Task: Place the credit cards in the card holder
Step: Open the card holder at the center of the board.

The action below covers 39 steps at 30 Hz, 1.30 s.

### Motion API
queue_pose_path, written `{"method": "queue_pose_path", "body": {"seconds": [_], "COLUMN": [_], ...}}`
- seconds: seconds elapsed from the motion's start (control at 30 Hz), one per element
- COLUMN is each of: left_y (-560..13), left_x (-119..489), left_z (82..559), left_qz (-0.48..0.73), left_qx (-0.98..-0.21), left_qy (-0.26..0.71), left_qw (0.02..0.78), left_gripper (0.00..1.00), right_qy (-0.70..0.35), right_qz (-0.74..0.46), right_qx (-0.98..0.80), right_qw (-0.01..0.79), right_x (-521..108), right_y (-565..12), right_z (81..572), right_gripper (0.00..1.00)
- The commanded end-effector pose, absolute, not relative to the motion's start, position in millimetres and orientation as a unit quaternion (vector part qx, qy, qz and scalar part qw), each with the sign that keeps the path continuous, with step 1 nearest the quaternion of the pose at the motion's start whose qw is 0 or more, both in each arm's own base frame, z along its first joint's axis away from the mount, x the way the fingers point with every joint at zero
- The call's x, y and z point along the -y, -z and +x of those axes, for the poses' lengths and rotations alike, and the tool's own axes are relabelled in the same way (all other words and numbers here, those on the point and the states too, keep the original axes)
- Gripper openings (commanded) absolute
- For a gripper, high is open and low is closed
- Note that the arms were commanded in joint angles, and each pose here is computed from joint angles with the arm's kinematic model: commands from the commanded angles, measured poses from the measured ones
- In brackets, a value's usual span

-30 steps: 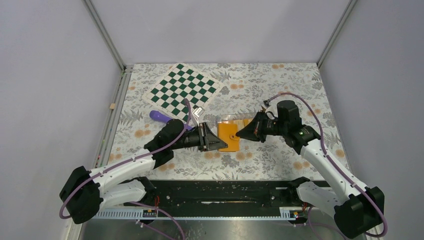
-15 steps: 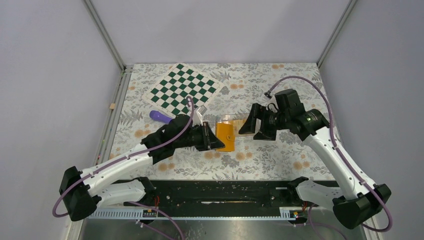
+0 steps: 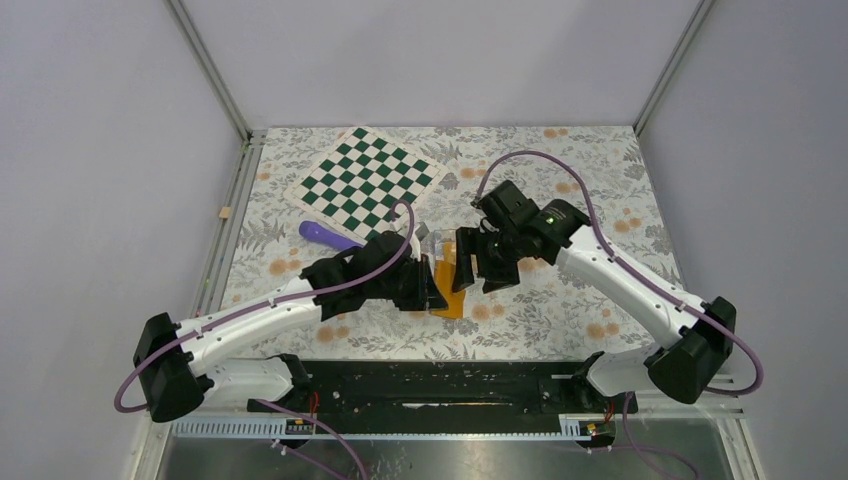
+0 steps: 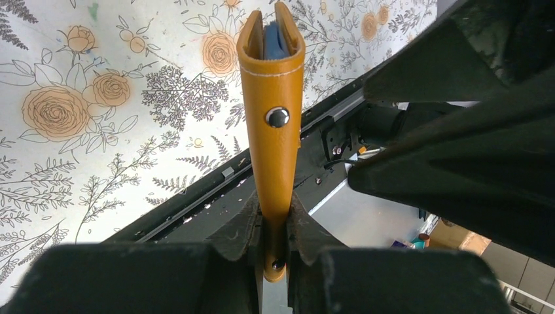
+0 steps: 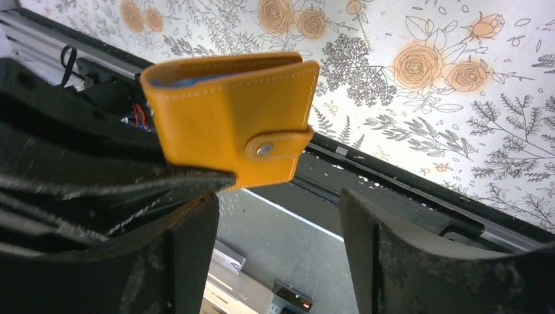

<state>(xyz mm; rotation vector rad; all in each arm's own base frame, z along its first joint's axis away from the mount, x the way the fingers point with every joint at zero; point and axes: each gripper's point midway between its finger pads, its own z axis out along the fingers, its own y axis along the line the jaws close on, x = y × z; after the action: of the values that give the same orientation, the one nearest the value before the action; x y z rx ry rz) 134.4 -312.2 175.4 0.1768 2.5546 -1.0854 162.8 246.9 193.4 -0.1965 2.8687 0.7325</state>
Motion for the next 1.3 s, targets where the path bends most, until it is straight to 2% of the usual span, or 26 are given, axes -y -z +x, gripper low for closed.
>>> {"method": "queue_pose_path", "body": {"seconds": [0.0, 0.2, 0.37, 0.6, 0.7, 0.87, 1.07, 1.27], "left_y": [-206, -204, -205, -209, -207, -202, -195, -187], "left_x": [320, 320, 320, 321, 322, 325, 328, 332], "left_z": [142, 137, 137, 136, 135, 133, 132, 128], "left_qz": [0.073, 0.077, 0.077, 0.073, 0.07, 0.061, 0.037, 0.027], "left_qx": [-0.885, -0.885, -0.884, -0.878, -0.875, -0.873, -0.861, -0.851], "left_qy": [0.408, 0.412, 0.413, 0.424, 0.431, 0.442, 0.47, 0.495], "left_qw": [0.213, 0.205, 0.207, 0.208, 0.206, 0.198, 0.19, 0.173], "left_gripper": [0.0, 0.0, 0.0, 0.0, 0.0, 0.0, 0.0, 0.0], "right_qy": [-0.219, -0.201, -0.171, -0.068, -0.037, -0.069, -0.201, -0.307], "right_qz": [-0.064, -0.069, -0.076, -0.085, -0.083, -0.047, -0.019, -0.037], "right_qx": [-0.968, -0.973, -0.978, -0.989, -0.991, -0.992, -0.975, -0.947], "right_qw": [0.101, 0.092, 0.092, 0.101, 0.1, 0.091, 0.092, 0.089], "right_x": [-254, -262, -259, -223, -211, -200, -195, -214], "right_y": [-190, -176, -164, -143, -137, -134, -147, -162], "right_z": [174, 178, 180, 184, 185, 186, 180, 159], "right_gripper": [0.71, 0.67, 0.55, 0.33, 0.31, 0.33, 0.39, 0.64]}}
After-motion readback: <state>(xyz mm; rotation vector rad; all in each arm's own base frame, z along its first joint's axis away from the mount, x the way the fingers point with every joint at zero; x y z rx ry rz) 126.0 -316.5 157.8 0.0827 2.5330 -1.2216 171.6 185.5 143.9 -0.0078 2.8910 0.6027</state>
